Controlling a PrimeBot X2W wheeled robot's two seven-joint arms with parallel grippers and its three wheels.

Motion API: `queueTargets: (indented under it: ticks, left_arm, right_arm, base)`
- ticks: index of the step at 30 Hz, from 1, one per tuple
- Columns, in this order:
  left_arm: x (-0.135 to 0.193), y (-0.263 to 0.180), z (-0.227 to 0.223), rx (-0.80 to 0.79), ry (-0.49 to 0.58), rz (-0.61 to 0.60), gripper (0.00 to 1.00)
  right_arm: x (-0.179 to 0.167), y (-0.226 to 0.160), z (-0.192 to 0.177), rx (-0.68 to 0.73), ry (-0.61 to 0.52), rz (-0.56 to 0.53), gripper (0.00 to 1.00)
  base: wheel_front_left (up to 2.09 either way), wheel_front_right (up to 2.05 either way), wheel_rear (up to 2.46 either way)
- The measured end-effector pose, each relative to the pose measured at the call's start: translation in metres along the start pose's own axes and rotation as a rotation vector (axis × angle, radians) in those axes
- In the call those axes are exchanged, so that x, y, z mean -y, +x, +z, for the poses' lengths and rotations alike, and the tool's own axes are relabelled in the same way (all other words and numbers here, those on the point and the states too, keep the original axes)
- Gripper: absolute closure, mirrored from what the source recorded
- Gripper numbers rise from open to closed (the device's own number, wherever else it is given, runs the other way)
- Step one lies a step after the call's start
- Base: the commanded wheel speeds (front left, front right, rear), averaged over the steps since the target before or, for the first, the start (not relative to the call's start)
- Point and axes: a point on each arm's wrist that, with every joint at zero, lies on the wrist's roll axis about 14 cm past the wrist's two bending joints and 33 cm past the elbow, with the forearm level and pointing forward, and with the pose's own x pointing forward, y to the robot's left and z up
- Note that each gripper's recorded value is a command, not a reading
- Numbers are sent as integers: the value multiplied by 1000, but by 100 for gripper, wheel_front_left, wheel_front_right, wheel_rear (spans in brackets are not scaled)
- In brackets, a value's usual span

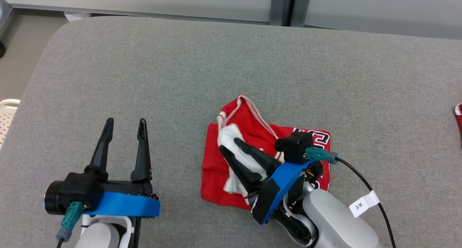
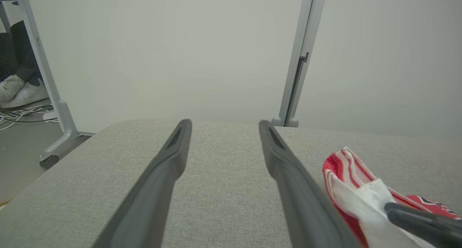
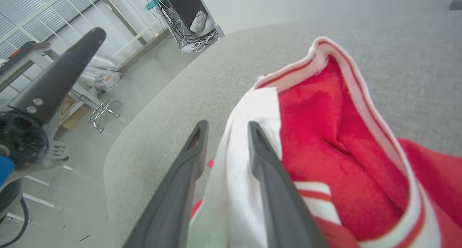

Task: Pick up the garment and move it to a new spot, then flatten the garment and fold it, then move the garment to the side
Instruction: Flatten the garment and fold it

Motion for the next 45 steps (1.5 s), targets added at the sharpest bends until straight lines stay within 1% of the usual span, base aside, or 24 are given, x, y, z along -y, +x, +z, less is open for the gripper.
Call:
queueTargets:
  ticks: [6, 8, 10, 12, 14, 16, 20, 24, 27, 32, 45]
  left_arm:
    - [4, 5, -2, 0, 2, -15, 0]
    - [5, 6, -1, 3, 5, -19, 0]
    - [7, 7, -1, 5, 6, -25, 0]
    - [8, 7, -2, 5, 11, -31, 0]
    - [11, 7, -4, 0, 10, -41, 0]
    - [13, 8, -5, -2, 15, -51, 0]
    - [18, 9, -6, -7, 21, -68, 0]
    - [22, 8, -7, -12, 24, -87, 0]
    - [24, 8, -8, -18, 29, -98, 0]
    - [26, 8, -11, -34, 32, -107, 0]
    - [27, 7, -11, -41, 38, -109, 0]
  right_arm:
    - [-12, 2, 31, 147, -87, 43, 0]
    - [-8, -1, 47, 215, -123, 32, 0]
    - [6, -10, 69, 295, -166, -10, 0]
    - [31, -26, 91, 365, -213, -86, 0]
    - [57, -48, 102, 406, -243, -175, 0]
    - [84, -75, 106, 428, -268, -273, 0]
    - [122, -130, 106, 449, -291, -458, 0]
    - [145, -182, 97, 432, -298, -618, 0]
    - [149, -208, 89, 409, -296, -696, 0]
    - [143, -225, 84, 396, -291, -743, 0]
    - [136, -231, 86, 377, -289, -767, 0]
  base:
    - [0, 0, 0]
    - [0, 0, 0]
    - [0, 0, 0]
    - [0, 0, 0]
    - [0, 0, 0]
    - [0, 0, 0]
    - [0, 0, 0]
    - [0, 0, 0]
    - [0, 0, 0]
    - [0, 0, 0]
    - [0, 0, 0]
